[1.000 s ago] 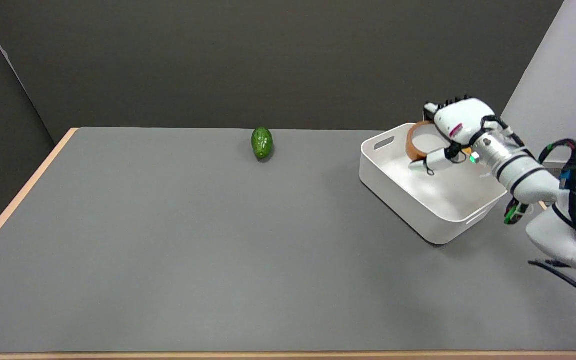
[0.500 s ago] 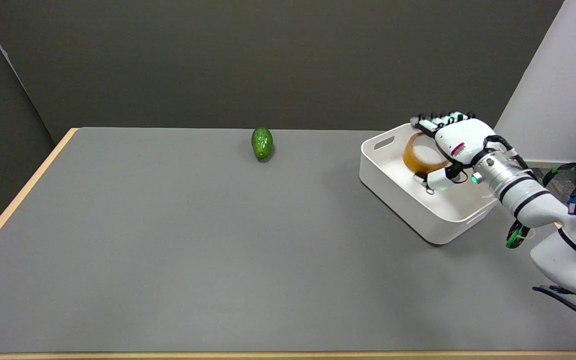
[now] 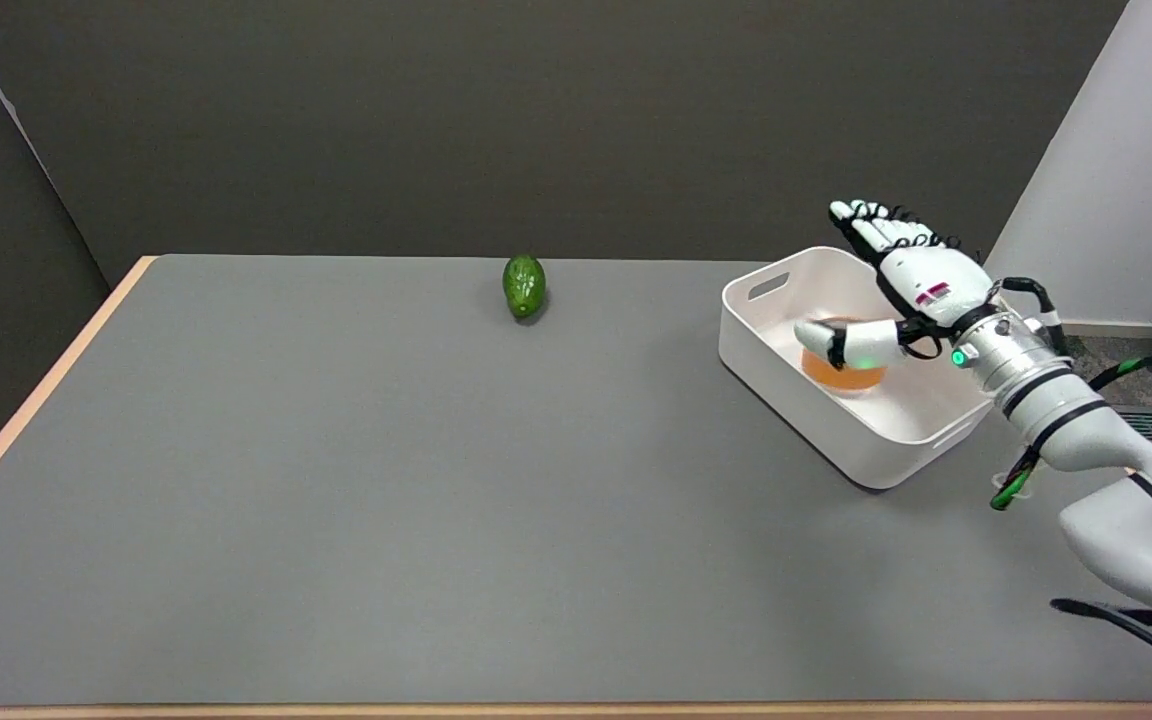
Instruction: Place yellow tape into white box.
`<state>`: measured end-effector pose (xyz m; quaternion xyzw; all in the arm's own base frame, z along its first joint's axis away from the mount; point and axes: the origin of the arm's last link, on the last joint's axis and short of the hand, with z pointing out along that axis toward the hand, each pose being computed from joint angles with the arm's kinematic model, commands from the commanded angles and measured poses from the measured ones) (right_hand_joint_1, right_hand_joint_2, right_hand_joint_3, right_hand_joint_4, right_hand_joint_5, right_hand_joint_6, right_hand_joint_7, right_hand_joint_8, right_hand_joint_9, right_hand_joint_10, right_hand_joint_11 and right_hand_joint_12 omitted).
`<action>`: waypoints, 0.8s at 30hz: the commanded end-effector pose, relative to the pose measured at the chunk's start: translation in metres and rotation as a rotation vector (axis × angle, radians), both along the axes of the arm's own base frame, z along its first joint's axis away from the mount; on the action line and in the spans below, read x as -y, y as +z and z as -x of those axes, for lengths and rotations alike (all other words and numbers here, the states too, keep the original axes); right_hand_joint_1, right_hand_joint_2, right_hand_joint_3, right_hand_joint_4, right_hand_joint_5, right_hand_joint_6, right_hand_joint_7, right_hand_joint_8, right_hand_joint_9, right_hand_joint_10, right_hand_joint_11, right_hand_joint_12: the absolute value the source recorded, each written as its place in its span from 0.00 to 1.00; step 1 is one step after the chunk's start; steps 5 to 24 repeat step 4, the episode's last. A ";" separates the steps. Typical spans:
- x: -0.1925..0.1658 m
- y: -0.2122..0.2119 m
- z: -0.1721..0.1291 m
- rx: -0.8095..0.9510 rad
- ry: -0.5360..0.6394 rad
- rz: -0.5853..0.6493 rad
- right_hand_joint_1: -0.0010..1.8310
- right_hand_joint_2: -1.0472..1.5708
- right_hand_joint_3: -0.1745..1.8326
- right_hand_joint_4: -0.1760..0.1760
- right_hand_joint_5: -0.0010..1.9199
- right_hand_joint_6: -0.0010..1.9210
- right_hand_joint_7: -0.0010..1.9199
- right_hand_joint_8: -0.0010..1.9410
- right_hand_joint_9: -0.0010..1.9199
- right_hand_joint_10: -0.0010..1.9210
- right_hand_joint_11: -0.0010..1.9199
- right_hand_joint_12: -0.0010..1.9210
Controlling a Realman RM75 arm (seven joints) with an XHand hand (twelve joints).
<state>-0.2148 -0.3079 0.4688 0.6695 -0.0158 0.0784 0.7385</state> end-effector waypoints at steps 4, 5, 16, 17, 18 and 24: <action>-0.058 0.067 0.019 1.375 0.963 0.006 0.09 0.65 0.56 0.53 0.00 0.00 0.00 0.00 0.00 0.00 0.00 0.13; -0.058 0.067 0.019 1.375 0.963 0.006 0.09 0.65 0.56 0.53 0.00 0.00 0.00 0.00 0.00 0.00 0.00 0.13; -0.058 0.067 0.019 1.375 0.963 0.006 0.09 0.65 0.56 0.53 0.00 0.00 0.00 0.00 0.00 0.00 0.00 0.13; -0.058 0.067 0.019 1.375 0.963 0.006 0.09 0.65 0.56 0.53 0.00 0.00 0.00 0.00 0.00 0.00 0.00 0.13; -0.058 0.067 0.019 1.375 0.963 0.006 0.09 0.65 0.56 0.53 0.00 0.00 0.00 0.00 0.00 0.00 0.00 0.13; -0.058 0.067 0.019 1.375 0.963 0.006 0.09 0.65 0.56 0.53 0.00 0.00 0.00 0.00 0.00 0.00 0.00 0.13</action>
